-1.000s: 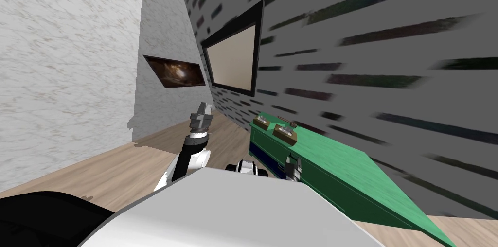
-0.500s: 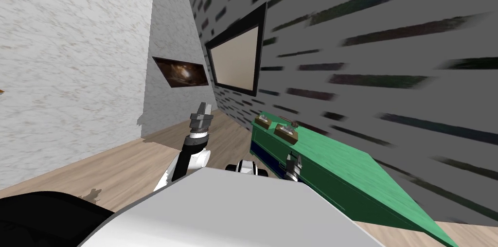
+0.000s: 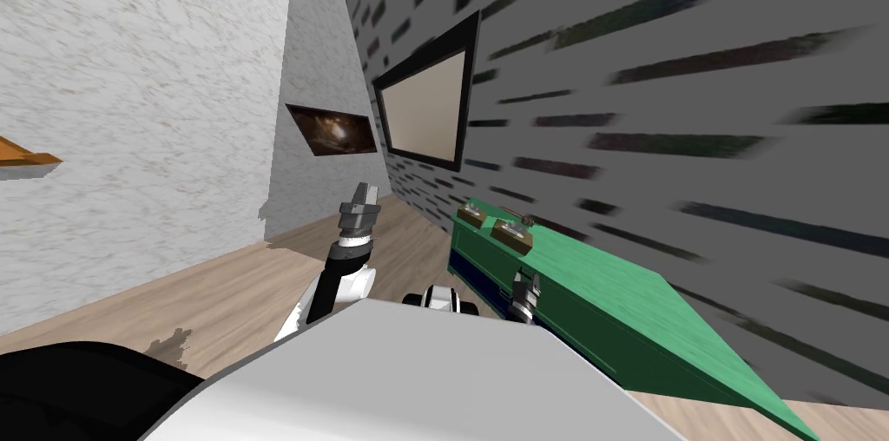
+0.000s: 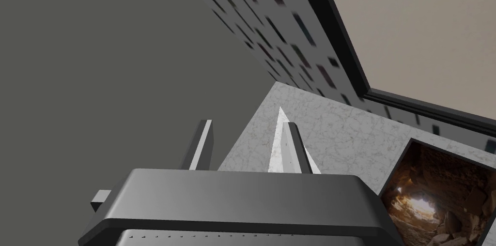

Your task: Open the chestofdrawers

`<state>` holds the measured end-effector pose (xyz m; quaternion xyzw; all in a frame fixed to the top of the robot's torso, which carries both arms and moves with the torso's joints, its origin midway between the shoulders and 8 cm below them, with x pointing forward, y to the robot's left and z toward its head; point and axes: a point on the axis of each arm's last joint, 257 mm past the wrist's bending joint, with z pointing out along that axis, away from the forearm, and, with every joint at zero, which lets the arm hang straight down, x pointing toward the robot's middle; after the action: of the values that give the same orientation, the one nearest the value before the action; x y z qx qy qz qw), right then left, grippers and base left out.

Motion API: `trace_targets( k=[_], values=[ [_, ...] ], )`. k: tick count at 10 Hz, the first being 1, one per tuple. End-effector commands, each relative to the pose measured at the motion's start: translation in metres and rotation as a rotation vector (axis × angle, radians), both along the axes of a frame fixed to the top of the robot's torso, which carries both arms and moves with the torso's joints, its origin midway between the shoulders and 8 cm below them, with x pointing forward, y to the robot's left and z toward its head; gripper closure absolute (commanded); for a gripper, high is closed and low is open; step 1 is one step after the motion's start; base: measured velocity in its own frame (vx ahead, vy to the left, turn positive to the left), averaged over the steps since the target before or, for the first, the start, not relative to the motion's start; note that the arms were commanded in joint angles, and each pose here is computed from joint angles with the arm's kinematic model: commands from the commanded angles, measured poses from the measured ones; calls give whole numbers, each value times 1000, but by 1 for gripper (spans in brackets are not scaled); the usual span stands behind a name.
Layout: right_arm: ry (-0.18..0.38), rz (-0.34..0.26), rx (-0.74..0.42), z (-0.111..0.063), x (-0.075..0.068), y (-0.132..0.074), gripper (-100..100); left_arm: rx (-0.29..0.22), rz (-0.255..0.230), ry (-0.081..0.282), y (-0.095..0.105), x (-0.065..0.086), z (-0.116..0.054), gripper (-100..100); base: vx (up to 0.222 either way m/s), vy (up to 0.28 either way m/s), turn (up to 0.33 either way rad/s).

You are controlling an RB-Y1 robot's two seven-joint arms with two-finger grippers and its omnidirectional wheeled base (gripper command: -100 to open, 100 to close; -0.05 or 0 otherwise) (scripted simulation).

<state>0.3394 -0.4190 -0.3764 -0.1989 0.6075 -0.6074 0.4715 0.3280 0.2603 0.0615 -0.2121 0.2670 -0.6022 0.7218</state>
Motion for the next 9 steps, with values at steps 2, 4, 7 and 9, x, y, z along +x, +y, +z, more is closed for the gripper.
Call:
trace_targets(
  k=[2, 4, 7, 9],
  values=[
    [-1, -18, 22, -5, -10, -1, 100, 0, 0, 0, 0, 0, 0, 0, 24, -4, -54],
    [-2, -20, 39, -9, -21, 4, 100, 0, 0, 0, 0, 0, 0, 0, 53, -16, -72],
    [-8, 15, 33, -9, -27, 16, 100, 0, 0, 0, 0, 0, 0, 0, 64, -11, -62],
    [-9, 24, 38, -11, -36, 23, 100, 0, 0, 0, 0, 0, 0, 0, 60, -3, -67]
  ],
)
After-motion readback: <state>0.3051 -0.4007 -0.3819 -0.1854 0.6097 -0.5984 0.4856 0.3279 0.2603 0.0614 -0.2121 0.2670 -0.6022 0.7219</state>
